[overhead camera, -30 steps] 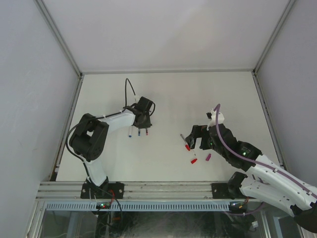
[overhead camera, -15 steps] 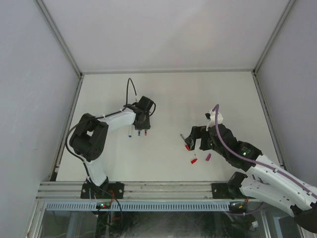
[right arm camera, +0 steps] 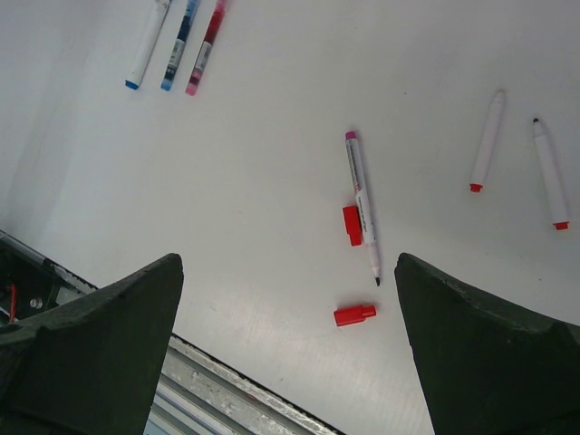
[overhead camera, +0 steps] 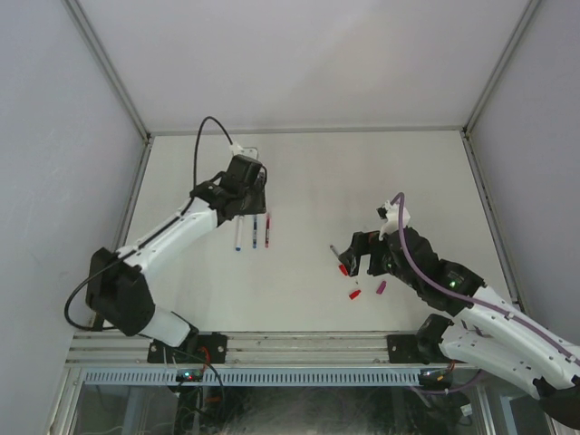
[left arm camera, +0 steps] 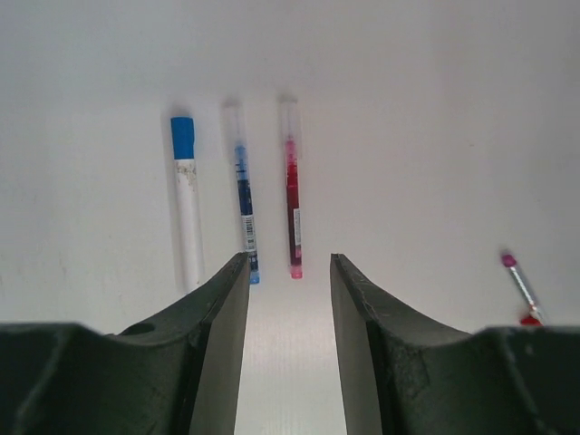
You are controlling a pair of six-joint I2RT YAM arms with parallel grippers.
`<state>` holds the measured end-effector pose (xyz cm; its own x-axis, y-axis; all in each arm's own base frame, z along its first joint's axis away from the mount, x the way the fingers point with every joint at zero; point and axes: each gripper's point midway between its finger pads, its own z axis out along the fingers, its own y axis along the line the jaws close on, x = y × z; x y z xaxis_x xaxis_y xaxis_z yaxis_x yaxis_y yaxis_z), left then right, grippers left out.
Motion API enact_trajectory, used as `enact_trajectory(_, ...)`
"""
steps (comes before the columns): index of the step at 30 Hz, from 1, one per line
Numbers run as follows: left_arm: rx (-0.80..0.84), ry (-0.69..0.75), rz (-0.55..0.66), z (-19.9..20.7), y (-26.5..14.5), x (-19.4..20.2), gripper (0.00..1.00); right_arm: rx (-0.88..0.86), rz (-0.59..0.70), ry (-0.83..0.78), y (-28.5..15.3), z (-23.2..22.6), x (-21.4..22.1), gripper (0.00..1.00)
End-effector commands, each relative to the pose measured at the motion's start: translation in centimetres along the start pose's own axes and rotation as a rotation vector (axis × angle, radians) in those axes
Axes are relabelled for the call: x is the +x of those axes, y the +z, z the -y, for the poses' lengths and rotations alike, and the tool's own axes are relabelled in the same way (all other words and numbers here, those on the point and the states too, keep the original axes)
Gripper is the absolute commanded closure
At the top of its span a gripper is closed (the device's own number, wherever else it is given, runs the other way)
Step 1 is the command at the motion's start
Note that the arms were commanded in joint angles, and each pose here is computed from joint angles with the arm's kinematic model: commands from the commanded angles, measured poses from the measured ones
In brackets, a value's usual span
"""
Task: Insert the pens into the pen caps
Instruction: Place the pen at the center of the board, then pick up the pen from the center of the board.
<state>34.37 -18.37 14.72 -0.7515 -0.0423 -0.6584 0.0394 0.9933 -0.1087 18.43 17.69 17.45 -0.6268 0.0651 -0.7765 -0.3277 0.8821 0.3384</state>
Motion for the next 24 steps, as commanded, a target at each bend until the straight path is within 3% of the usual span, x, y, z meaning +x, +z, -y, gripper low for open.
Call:
enact_trajectory(1,0.064,0.023,0.174,0.1,-5.4,-4.3,0.53,-0.006,0.036,0.002,0.3,-0.3,-1.2,0.0)
enact_trajectory(8,0.238,0.06,0.325,0.5,-11.6,-5.0,0.48,0.013,-0.004,-0.001,1.2,-0.2,-1.2,0.0)
enact_trajectory(14,0.245,0.089,0.39,-1.2,-14.8,-4.5,0.45,0.043,-0.026,-0.013,2.0,0.3,-1.6,0.0)
enact_trajectory(24,0.243,-0.034,0.399,-4.9,-14.3,-3.0,0.45,0.035,-0.138,0.056,4.1,1.2,-1.2,0.0)
